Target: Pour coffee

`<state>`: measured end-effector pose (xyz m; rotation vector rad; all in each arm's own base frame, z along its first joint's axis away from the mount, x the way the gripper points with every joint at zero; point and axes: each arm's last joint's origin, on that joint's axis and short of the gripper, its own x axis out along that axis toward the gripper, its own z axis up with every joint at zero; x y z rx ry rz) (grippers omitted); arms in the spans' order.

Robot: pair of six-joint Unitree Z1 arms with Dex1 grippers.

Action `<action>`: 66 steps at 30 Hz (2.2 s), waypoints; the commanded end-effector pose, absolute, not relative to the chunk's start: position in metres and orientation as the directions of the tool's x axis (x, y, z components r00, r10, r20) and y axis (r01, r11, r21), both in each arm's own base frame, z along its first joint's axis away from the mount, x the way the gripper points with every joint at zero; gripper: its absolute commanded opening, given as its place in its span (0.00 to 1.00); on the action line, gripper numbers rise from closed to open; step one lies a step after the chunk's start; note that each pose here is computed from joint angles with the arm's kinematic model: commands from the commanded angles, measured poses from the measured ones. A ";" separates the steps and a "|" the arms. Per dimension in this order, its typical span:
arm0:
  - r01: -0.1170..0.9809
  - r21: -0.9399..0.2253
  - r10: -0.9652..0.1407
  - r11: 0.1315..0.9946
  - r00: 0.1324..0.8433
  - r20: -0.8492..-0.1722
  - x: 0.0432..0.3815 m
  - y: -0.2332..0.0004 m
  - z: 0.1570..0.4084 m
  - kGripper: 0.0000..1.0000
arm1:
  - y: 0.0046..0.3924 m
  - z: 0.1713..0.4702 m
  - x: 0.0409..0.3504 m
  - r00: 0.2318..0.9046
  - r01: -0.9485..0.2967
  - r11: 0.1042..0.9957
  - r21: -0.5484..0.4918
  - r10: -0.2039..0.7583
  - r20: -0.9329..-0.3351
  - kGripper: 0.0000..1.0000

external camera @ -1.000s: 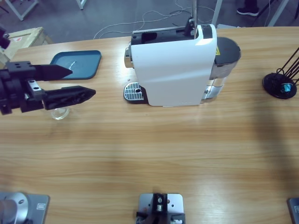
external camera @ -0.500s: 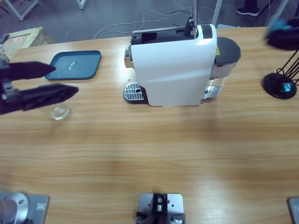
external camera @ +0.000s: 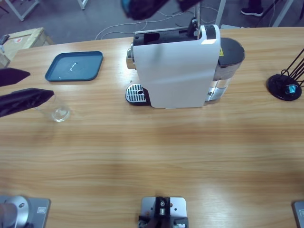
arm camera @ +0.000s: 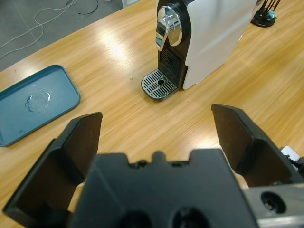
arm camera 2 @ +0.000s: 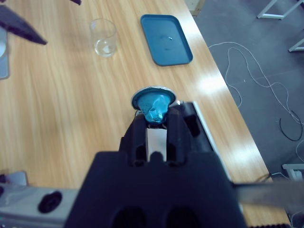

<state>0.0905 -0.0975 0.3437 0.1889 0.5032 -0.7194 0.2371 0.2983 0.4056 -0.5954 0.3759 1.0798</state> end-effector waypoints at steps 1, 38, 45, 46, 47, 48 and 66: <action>0.646 -0.003 -0.554 0.763 0.651 -0.519 0.089 -0.092 0.338 0.99 | 0.329 0.364 0.275 0.439 -0.897 0.345 -0.275 0.634 -0.637 0.00; 0.646 -0.017 -0.550 0.763 0.635 -0.542 0.095 -0.100 0.332 0.99 | 0.309 0.301 0.313 0.400 -0.893 0.416 -0.171 0.561 -0.725 0.42; 0.645 -0.017 -0.548 0.764 0.634 -0.546 0.095 -0.100 0.330 0.99 | 0.307 0.306 0.312 0.429 -0.880 0.437 -0.188 0.559 -0.709 1.00; 0.646 -0.018 -0.548 0.763 0.633 -0.547 0.095 -0.100 0.330 0.99 | 0.307 0.306 0.312 0.431 -0.879 0.438 -0.189 0.559 -0.709 1.00; 0.646 -0.018 -0.548 0.763 0.632 -0.548 0.095 -0.100 0.330 0.99 | 0.306 0.307 0.310 0.438 -0.876 0.441 -0.195 0.558 -0.705 1.00; 0.646 -0.018 -0.548 0.763 0.632 -0.548 0.095 -0.100 0.330 0.99 | 0.305 0.309 0.309 0.443 -0.874 0.443 -0.199 0.558 -0.702 1.00; 0.629 -0.055 -0.563 0.776 0.649 -0.511 0.093 -0.097 0.340 0.99 | 0.230 0.350 0.174 0.636 -0.578 0.816 0.001 0.451 -0.626 0.00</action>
